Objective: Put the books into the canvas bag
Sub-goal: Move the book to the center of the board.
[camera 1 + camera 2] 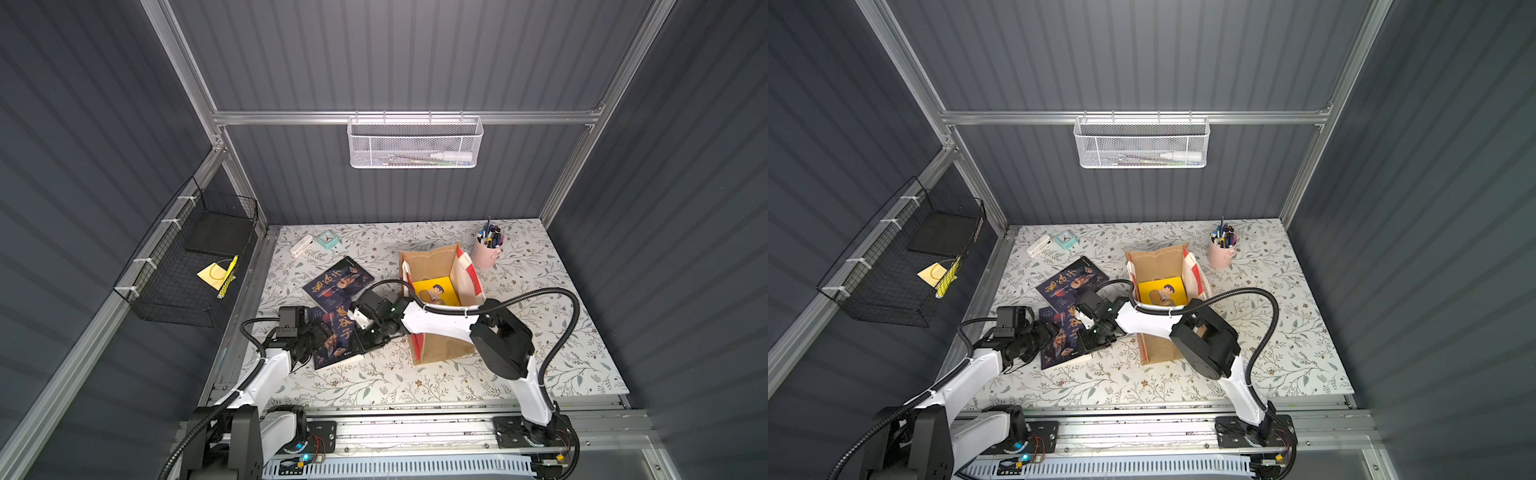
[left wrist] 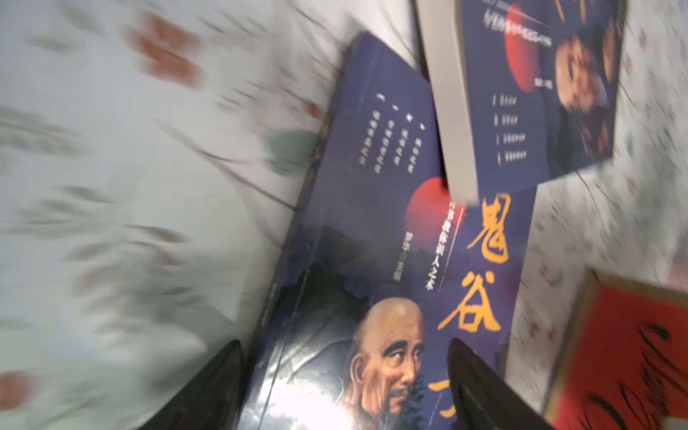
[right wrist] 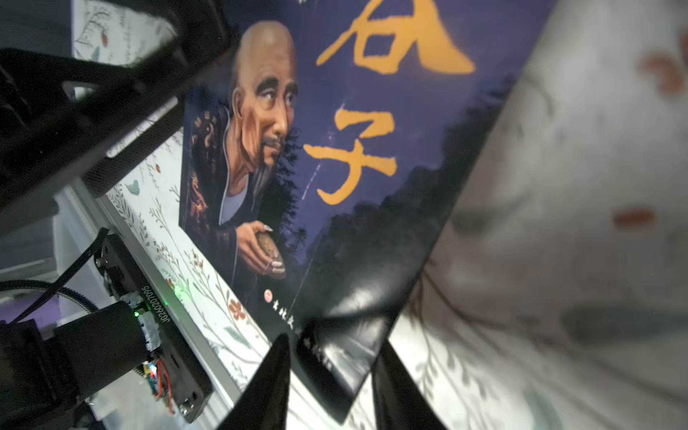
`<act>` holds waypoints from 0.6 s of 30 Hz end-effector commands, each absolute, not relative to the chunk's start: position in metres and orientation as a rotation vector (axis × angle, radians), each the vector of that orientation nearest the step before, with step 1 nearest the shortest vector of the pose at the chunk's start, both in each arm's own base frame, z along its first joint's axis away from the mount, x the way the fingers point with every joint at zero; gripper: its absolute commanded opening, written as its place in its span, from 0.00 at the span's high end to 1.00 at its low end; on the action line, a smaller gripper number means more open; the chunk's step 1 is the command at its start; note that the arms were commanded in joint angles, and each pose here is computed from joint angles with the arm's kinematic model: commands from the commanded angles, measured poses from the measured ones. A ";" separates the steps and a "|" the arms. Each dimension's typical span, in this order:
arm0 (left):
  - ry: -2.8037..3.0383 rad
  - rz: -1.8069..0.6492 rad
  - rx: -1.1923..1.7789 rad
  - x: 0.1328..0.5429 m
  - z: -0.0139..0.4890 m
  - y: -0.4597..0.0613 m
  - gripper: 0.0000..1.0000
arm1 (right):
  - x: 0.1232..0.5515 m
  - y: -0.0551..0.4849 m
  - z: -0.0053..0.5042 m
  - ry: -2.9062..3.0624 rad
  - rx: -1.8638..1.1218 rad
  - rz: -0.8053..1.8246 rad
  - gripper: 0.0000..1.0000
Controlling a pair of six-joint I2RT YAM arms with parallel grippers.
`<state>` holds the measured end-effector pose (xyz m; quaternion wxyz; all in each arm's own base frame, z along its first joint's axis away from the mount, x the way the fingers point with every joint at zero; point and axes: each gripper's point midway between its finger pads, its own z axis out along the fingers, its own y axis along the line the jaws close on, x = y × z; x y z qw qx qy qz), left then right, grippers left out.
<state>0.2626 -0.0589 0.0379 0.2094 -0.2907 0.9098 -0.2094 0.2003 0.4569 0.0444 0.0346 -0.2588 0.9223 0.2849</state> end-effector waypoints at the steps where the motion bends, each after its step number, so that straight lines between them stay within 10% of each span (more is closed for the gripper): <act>1: 2.723 -0.831 -0.676 0.233 0.025 -0.101 0.16 | 0.203 0.427 0.043 2.889 -0.641 0.769 0.54; 18: 2.746 -1.161 -0.531 0.265 0.018 -0.123 0.27 | 0.254 0.397 0.019 2.970 -0.467 0.669 0.63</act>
